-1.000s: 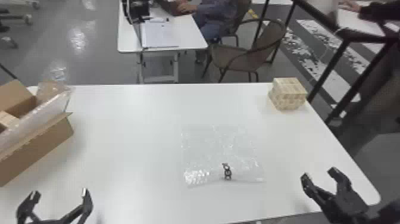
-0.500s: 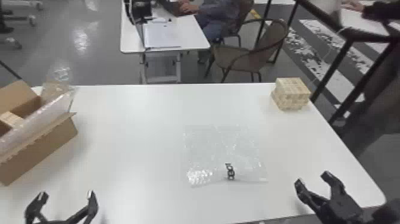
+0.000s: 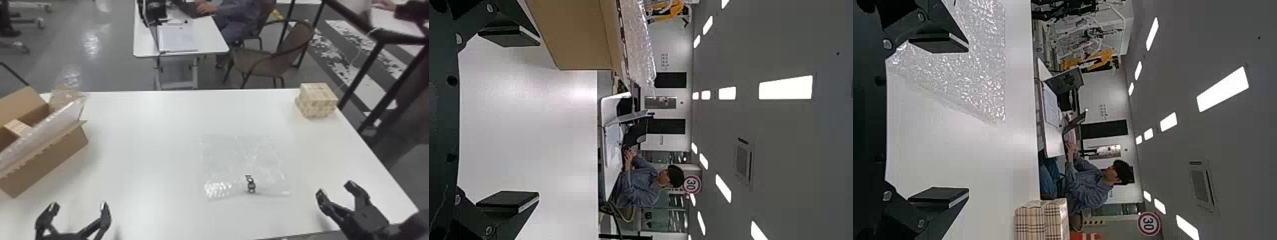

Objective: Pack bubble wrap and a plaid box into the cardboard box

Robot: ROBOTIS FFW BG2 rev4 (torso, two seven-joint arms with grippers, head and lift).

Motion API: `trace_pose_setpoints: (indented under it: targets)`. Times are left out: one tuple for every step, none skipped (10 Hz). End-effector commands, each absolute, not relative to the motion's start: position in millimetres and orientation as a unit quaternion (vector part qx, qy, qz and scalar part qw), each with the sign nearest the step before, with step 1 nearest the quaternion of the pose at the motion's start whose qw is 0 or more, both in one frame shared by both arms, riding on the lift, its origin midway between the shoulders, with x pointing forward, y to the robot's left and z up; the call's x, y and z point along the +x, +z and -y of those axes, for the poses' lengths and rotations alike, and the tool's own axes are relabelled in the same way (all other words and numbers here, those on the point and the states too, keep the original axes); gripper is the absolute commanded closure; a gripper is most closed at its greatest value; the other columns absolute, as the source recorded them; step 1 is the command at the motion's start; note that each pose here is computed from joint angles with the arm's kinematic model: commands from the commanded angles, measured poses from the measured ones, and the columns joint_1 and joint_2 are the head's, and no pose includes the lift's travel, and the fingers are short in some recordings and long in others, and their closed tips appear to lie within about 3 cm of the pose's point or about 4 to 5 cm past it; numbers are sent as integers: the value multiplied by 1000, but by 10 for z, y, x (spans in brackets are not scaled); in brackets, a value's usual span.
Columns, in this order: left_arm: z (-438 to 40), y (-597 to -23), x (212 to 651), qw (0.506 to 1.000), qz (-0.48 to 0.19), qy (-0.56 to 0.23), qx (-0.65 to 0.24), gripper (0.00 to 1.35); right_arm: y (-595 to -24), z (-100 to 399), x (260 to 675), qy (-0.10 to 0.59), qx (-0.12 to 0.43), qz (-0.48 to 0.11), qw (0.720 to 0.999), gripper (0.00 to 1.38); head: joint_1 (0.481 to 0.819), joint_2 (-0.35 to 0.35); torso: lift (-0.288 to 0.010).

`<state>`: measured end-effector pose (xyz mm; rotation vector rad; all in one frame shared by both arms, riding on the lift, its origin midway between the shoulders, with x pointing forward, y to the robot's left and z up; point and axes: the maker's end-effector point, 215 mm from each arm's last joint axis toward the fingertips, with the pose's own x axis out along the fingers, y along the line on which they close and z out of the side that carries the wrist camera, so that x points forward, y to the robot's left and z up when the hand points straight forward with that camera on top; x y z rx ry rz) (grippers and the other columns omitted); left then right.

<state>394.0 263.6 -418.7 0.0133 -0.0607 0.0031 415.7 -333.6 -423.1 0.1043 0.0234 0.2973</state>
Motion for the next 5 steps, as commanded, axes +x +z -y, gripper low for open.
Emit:
trace_pose_setpoints:
  targets:
    - [-2647, -4189, 3939, 1000, 30, 3, 5, 202, -4234, 3334, 4158, 148, 53, -11, 988, 260, 695, -98, -110]
    - [-2658, -4195, 3932, 1000, 29, 4, 5, 202, -4246, 3336, 4150, 147, 54, -12, 988, 260, 695, -98, -110]
    - [-2660, -4194, 3932, 1000, 29, 5, 4, 202, -4248, 3344, 4154, 146, 57, -12, 988, 260, 695, -97, -110]
    - [-2665, -4214, 3926, 1000, 26, 5, 3, 202, -4248, 3344, 4154, 146, 57, -12, 988, 260, 695, -96, -110]
    - [-2665, -4225, 3919, 1000, 25, 7, 0, 202, -4264, 3347, 4143, 145, 59, -13, 988, 260, 695, -96, -110]
